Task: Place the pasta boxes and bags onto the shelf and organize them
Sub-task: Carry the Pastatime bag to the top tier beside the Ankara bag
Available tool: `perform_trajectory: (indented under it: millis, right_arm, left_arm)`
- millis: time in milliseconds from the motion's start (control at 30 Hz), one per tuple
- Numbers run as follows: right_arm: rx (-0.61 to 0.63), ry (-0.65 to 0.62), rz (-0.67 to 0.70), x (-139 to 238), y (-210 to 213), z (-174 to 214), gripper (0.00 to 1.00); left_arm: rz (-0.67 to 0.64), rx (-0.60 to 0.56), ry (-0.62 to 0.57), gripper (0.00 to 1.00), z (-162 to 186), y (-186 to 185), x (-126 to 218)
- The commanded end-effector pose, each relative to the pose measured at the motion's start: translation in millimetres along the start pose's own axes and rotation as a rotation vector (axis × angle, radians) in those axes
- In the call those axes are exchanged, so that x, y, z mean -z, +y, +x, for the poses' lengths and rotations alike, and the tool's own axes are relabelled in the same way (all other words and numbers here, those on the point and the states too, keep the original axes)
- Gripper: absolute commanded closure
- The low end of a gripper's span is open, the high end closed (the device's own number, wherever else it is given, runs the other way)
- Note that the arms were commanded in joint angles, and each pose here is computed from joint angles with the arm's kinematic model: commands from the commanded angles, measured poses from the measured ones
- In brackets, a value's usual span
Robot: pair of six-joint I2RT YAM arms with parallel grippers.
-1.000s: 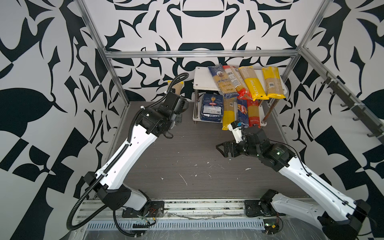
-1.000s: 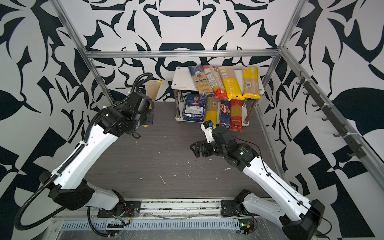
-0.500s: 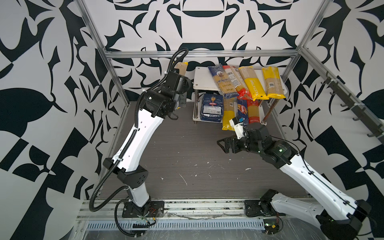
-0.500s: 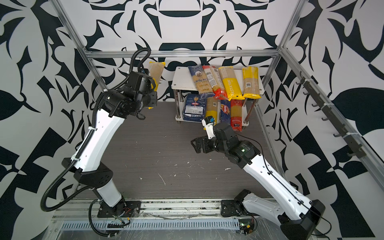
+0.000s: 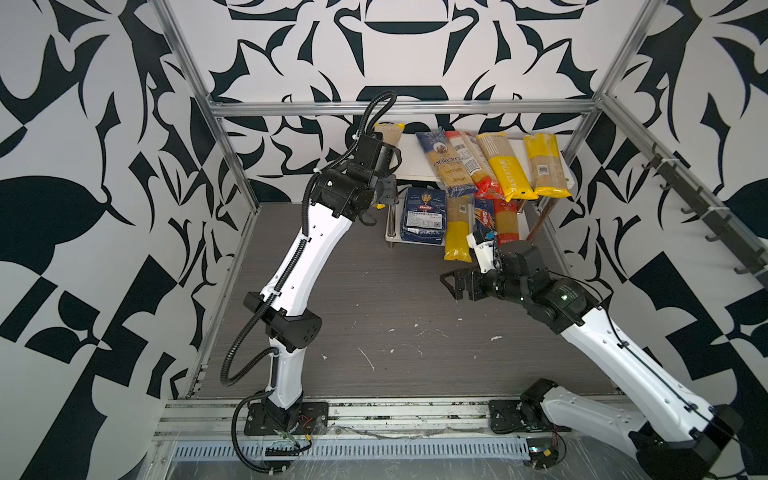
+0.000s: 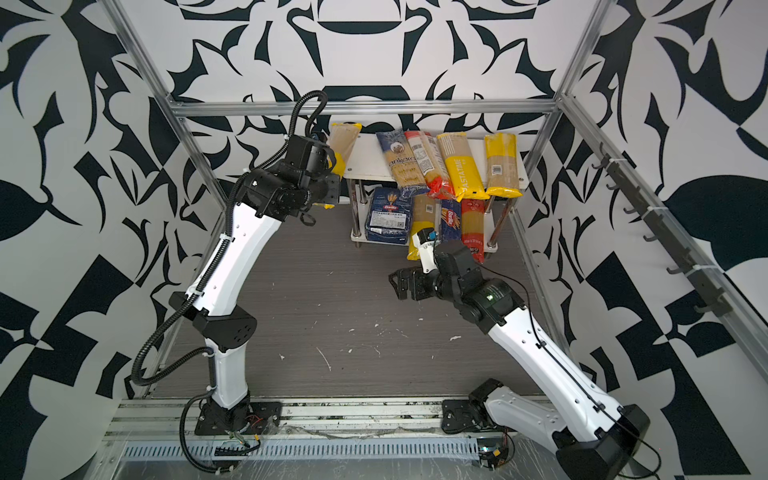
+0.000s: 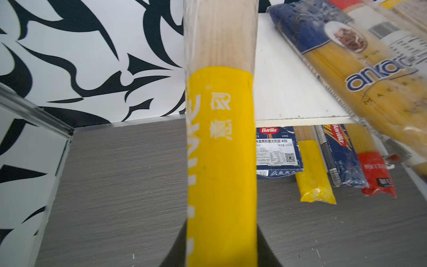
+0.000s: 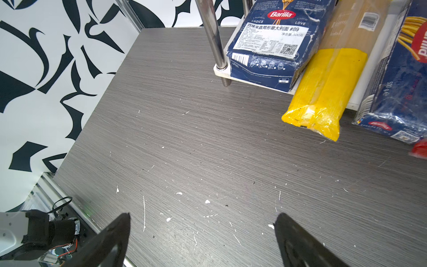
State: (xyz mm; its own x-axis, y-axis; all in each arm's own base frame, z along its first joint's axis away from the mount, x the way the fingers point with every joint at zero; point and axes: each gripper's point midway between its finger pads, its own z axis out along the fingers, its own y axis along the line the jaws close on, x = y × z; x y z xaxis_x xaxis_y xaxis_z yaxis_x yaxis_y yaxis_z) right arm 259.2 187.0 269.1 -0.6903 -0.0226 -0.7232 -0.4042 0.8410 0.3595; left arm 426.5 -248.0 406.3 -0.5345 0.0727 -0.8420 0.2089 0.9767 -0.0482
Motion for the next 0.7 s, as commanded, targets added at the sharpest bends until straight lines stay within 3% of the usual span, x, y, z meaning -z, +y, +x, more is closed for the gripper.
perform_trajectory:
  millis: [0,400,667]
  right_arm:
    - [0.006,-0.054,-0.021,8.5,3.5,-13.8,0.00]
    - [-0.024,-0.045,0.002,11.9,-10.1,-4.6,0.00]
    - [-0.033,-0.035,0.022,10.5,-21.5,1.5,0.00]
  left_arm:
    - [0.101,0.118,-0.239,1.00,-63.5,-13.3,23.5]
    - [0.211,0.210,-0.333,1.00,-89.4,-46.0,-14.5]
    - [0.250,0.257,-0.386,1.00,-102.2,-52.7,-20.7]
